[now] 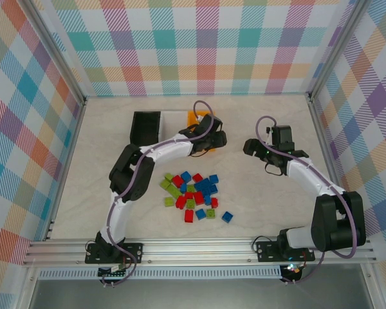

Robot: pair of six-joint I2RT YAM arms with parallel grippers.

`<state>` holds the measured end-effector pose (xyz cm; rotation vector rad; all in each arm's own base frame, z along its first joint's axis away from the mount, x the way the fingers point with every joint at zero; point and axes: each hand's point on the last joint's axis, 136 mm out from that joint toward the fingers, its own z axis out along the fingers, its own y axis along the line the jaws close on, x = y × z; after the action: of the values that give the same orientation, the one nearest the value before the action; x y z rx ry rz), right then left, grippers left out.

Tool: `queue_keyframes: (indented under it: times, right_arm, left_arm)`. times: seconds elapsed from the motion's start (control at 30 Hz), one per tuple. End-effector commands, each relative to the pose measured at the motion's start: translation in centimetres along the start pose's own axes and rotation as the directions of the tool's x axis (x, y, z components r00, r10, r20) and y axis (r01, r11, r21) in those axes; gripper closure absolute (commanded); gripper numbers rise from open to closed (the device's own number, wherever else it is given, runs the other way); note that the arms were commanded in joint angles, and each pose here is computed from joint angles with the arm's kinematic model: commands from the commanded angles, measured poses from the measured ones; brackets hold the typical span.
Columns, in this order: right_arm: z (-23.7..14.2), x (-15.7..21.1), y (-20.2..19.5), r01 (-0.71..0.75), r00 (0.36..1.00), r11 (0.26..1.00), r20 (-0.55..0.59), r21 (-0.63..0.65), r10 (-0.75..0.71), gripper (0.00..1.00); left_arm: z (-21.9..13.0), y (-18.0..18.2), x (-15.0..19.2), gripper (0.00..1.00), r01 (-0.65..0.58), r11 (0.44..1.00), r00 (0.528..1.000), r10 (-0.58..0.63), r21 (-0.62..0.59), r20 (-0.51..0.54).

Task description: Sort the legos into containers by color

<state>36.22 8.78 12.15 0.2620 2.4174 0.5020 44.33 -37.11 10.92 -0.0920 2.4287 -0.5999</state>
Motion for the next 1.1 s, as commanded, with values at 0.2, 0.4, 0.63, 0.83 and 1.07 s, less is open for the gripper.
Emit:
queue_keyframes:
  times: [0.2, 0.4, 0.63, 0.83, 1.07]
  right_arm:
    - [4.1, -1.3, 9.6, 0.131, 0.988, 0.974, -0.055, -0.185, -0.144, 0.23]
    - [9.1, -2.0, 11.9, 0.152, 0.978, 0.976, -0.116, -0.157, -0.171, 0.34]
    - [13.0, -2.2, 12.6, 0.175, 0.970, 0.980, -0.152, -0.091, -0.187, 0.47]
    - [14.8, -1.7, 12.2, 0.215, 0.955, 0.976, -0.202, -0.028, -0.216, 0.61]
    - [14.4, -1.2, 10.6, 0.235, 0.953, 0.971, -0.206, 0.032, -0.223, 0.84]
  left_arm:
    - [-17.8, 1.1, -7.4, 0.00, -0.001, 1.000, 0.945, -0.009, 0.031, 0.327]
    - [-25.6, 7.8, -4.6, 0.00, -0.006, 0.993, 0.918, 0.052, -0.119, 0.393]
    - [-32.5, 14.5, -1.9, 0.00, 0.078, 0.979, 0.859, 0.031, -0.190, 0.512]
    - [-34.8, 17.1, -1.0, 0.00, 0.152, 0.968, 0.816, -0.008, -0.201, 0.578]
    - [-34.4, 17.6, -0.9, 0.00, 0.148, 0.960, 0.823, 0.015, -0.238, 0.568]
